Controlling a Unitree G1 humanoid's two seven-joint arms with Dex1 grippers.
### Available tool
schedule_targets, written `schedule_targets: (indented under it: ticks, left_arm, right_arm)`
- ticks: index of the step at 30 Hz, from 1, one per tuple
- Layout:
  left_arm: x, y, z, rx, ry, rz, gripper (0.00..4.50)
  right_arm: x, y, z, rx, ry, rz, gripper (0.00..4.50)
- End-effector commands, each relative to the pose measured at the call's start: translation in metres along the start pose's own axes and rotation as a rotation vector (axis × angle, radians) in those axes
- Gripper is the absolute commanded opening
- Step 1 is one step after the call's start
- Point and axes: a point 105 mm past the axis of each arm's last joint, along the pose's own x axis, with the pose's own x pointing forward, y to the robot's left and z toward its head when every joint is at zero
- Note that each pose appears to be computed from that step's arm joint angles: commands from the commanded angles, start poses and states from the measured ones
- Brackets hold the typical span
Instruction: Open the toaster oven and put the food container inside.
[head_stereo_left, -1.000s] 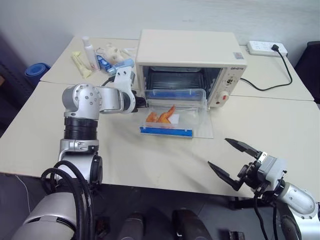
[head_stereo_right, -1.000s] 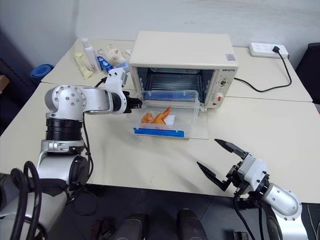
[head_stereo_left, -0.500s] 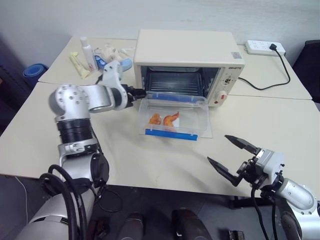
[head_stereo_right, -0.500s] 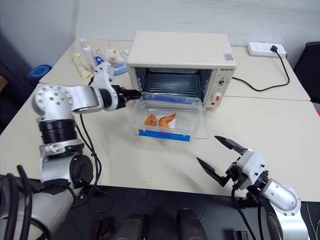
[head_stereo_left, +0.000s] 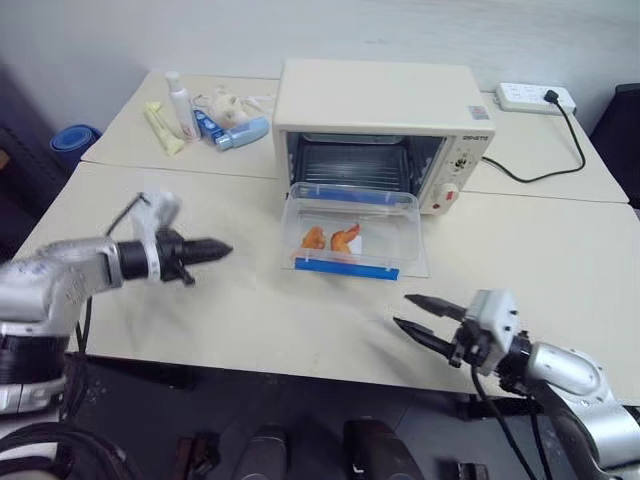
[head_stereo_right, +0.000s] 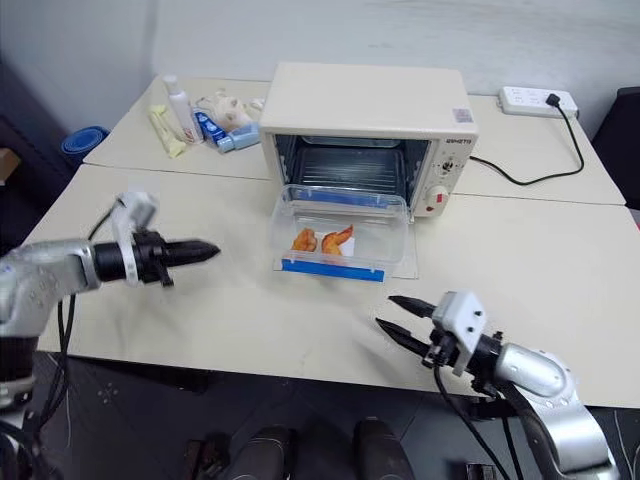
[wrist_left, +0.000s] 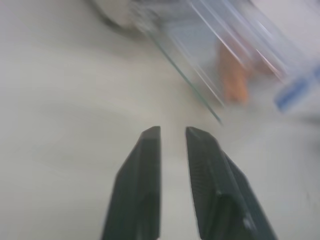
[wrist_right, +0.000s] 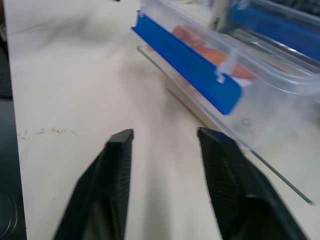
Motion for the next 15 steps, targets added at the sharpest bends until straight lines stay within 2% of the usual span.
schedule_targets:
  ticks: [1, 3, 4, 9, 15]
  left_arm:
    - [0.026, -0.029, 0.021, 0.179, -0.093, -0.134, 0.0]
    - [0.038, -0.032, 0.019, 0.205, -0.1, -0.149, 0.0]
    - [0.044, -0.033, 0.015, 0.211, -0.095, -0.154, 0.0]
    - [0.068, -0.027, 0.014, 0.227, -0.125, -0.119, 0.0]
    - [0.091, 0.008, 0.048, 0.17, -0.299, 0.106, 0.0]
  right_arm:
    - [0.009, -0.007, 0.0, -0.035, 0.016, 0.011, 0.77]
    - [0.015, -0.011, 0.001, -0.052, 0.013, 0.022, 0.08]
    - [0.02, -0.014, 0.002, -0.06, 0.01, 0.031, 0.01]
    - [0.033, -0.027, 0.008, -0.055, -0.001, 0.032, 0.01]
    - [0.057, -0.06, 0.019, -0.11, -0.051, -0.053, 0.01]
